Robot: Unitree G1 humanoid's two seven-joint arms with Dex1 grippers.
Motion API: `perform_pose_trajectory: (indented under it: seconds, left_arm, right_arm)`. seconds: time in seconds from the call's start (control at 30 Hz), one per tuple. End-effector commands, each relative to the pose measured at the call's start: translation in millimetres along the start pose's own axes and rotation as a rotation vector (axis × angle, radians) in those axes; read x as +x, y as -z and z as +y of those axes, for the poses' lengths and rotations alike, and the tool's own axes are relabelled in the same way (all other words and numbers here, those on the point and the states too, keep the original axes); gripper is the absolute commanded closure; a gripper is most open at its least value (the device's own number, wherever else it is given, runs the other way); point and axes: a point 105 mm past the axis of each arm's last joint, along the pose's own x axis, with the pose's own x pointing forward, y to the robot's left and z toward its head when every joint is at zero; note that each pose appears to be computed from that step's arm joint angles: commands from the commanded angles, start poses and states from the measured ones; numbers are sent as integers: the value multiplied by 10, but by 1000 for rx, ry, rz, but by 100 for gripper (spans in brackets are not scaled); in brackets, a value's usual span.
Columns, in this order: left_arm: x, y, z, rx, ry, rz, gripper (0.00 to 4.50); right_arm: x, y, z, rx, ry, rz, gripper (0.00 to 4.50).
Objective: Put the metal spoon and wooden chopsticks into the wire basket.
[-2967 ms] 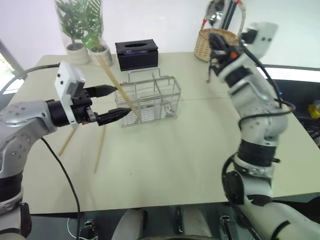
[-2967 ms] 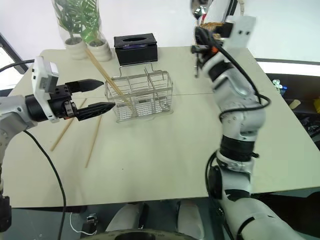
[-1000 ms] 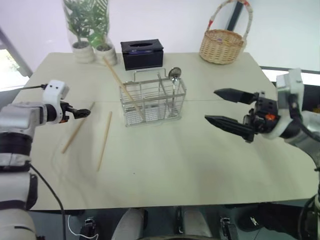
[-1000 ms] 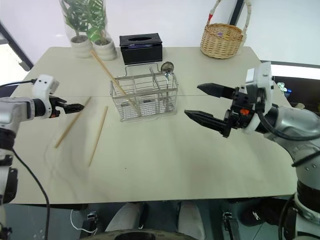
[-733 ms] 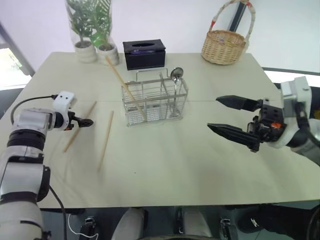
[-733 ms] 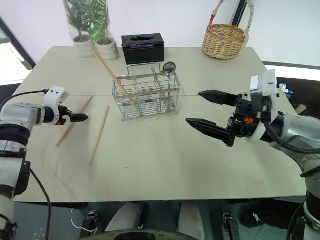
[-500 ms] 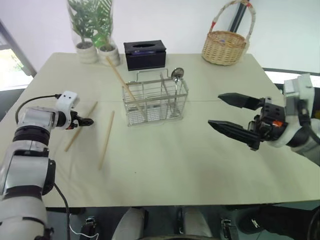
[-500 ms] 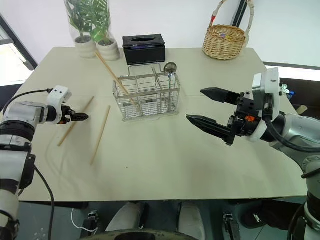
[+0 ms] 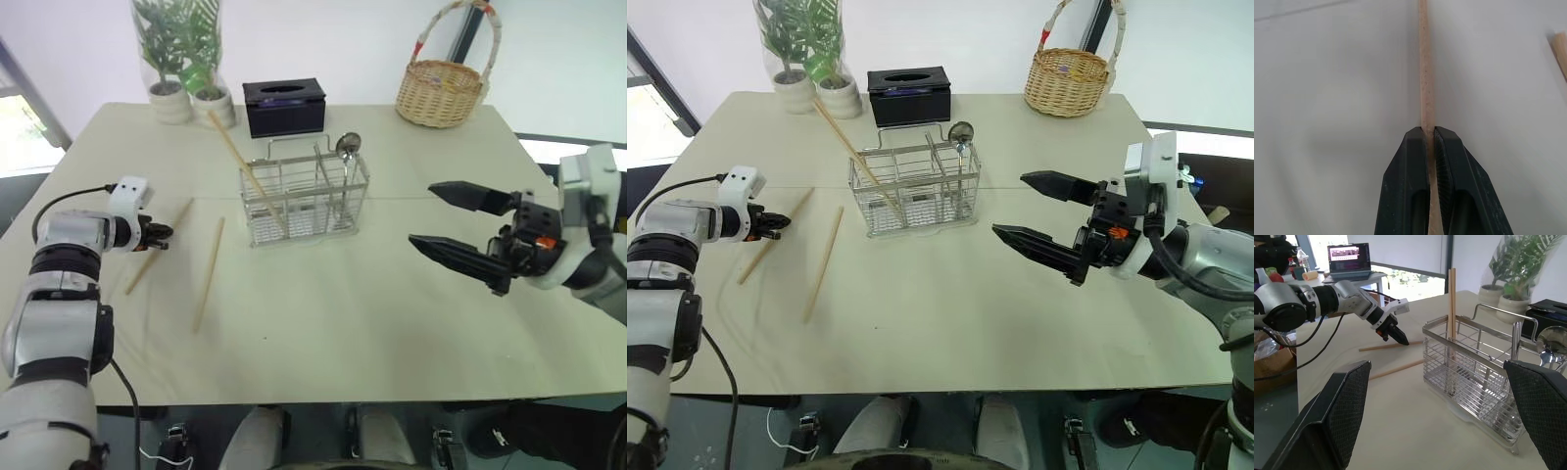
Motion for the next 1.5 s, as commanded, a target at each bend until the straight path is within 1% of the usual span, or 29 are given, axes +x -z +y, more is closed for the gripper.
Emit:
perform_pose_trajectory:
  seconds: [0.03,0.1,0.13,0.2,0.27,0.37,0.43,0.53,0.67,0.77,0.97,1.1,1.2,1.27,1.3,1.33,1.43,1.5]
  left_arm:
    - [-308,-796,76,-43,-76,-375,442]
    - [-575,-1183,64,-62,-96,-614,442]
    - [-805,-1427,39,-96,-108,-772,442]
    - [-1244,-1767,-50,-187,-93,-1017,442]
    - [-1471,-1899,-167,-231,-51,-1126,442]
    - [-1794,-2143,-608,-239,94,-1268,442]
    - [-1864,-2203,-850,-229,163,-1290,442]
    - [-1854,-2228,-1173,-210,273,-1276,442]
    - [-1655,-2162,-1579,-171,396,-1202,442]
    - [-1463,-2078,-1724,-171,424,-1156,442]
    - [-995,-1872,-1927,-79,370,-1107,442]
    - [-816,-1783,-1961,-54,352,-1092,442]
    - [-748,-1728,-2018,-10,357,-1098,442]
    - [-706,-1692,-2047,-29,375,-1088,369]
    - [-699,-1682,-2056,-32,379,-1089,339]
    - [-696,-1673,-2067,-38,386,-1088,298]
    - [-705,-1660,-2063,-59,393,-1087,150]
    - [-749,-1656,-2008,-76,382,-1089,48]
  right_arm:
    - [7,-79,17,-26,-11,-23,0]
    - [4,-76,21,-23,-13,-21,0]
    - [1,-73,21,-19,-13,-20,0]
    - [-3,-63,17,-11,-10,-17,0]
    - [-4,-56,16,-7,-9,-16,0]
    - [14,-26,38,4,-13,-17,0]
    - [16,-9,44,11,-12,-18,0]
    - [10,8,41,13,-5,-19,0]
    - [1,15,33,16,16,-29,0]
    - [5,18,49,16,26,-38,0]
    - [-40,14,56,23,69,-59,0]
    - [-70,-17,32,25,96,-72,0]
    - [-85,-42,12,29,113,-81,0]
    - [-97,-52,-1,31,123,-82,0]
    - [-101,-57,-6,32,126,-82,0]
    - [-109,-63,-12,34,130,-83,0]
    - [-121,-73,-24,37,136,-85,0]
    - [-125,-68,-45,40,141,-85,0]
